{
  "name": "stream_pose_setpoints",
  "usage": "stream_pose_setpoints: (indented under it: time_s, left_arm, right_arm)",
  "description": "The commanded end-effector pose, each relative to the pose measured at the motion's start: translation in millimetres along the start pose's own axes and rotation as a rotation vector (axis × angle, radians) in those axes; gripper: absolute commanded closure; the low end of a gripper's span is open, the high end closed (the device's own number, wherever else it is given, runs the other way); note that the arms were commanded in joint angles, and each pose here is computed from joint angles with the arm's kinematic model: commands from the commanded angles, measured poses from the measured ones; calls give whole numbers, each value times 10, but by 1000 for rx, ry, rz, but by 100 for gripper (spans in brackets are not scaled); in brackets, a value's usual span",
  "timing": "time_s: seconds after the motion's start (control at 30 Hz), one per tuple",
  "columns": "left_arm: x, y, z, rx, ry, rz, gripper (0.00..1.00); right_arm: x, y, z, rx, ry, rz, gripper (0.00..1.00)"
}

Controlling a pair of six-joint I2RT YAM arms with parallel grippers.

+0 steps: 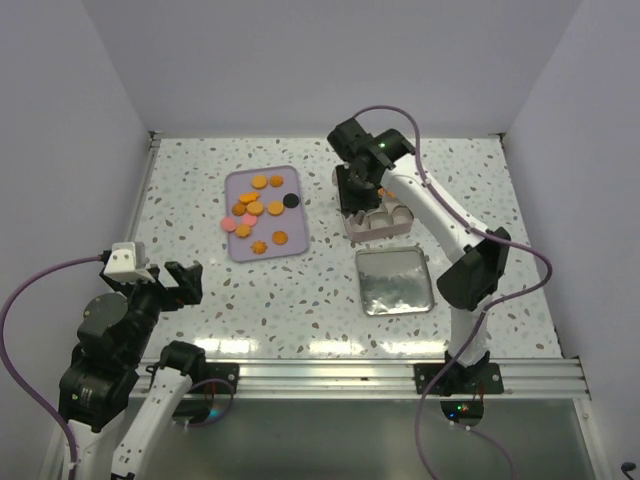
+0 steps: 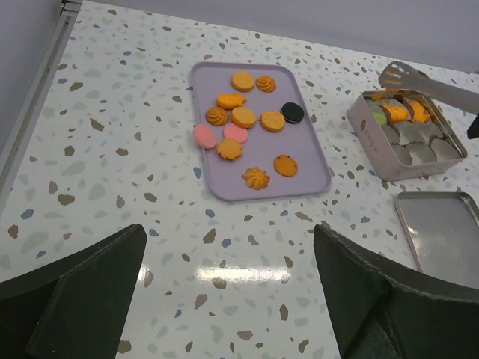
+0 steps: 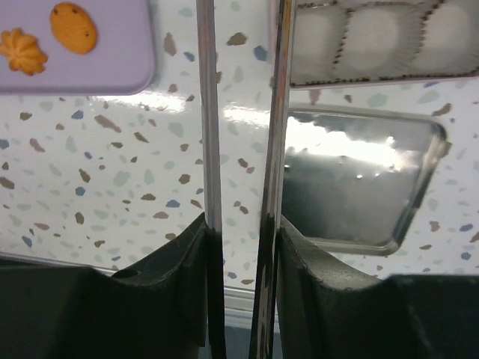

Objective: Pack the cookies

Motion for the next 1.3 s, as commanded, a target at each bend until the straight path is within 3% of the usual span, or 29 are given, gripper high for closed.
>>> stream_pose_setpoints:
  time_s: [0.0, 0.2, 0.53, 0.83, 1.13, 1.27]
  left_arm:
    - [91, -48, -18, -30, -41, -14, 0]
    - [90, -49, -28, -29, -38, -15, 0]
    - [89, -51, -40, -28, -34, -17, 0]
    - [81, -51, -49, -27, -29, -18, 0]
    - [83, -48, -46, -25, -30, -18, 0]
    - [83, -49, -46, -25, -30, -17, 0]
  right_arm:
    - [-125, -400, 338, -67, 9, 10, 70]
    - [-186, -582, 256, -85, 39, -9, 69]
    - [-395, -543, -14, -61, 111, -23, 68]
    - [-320, -503, -121, -59, 104, -17, 66]
    - [-246, -490, -114, -63, 99, -7, 53]
    - [-207, -503, -81, -68, 90, -5, 53]
Point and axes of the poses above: each gripper's point midway between its finger pads, its own z axis back along the fingers, its own y axis along the line the jaws close on, x = y × z, the point moved 2 cm from there along z, back along the fingers, and after that the axes turned 2 degrees about -z, right-handed, at the moved point
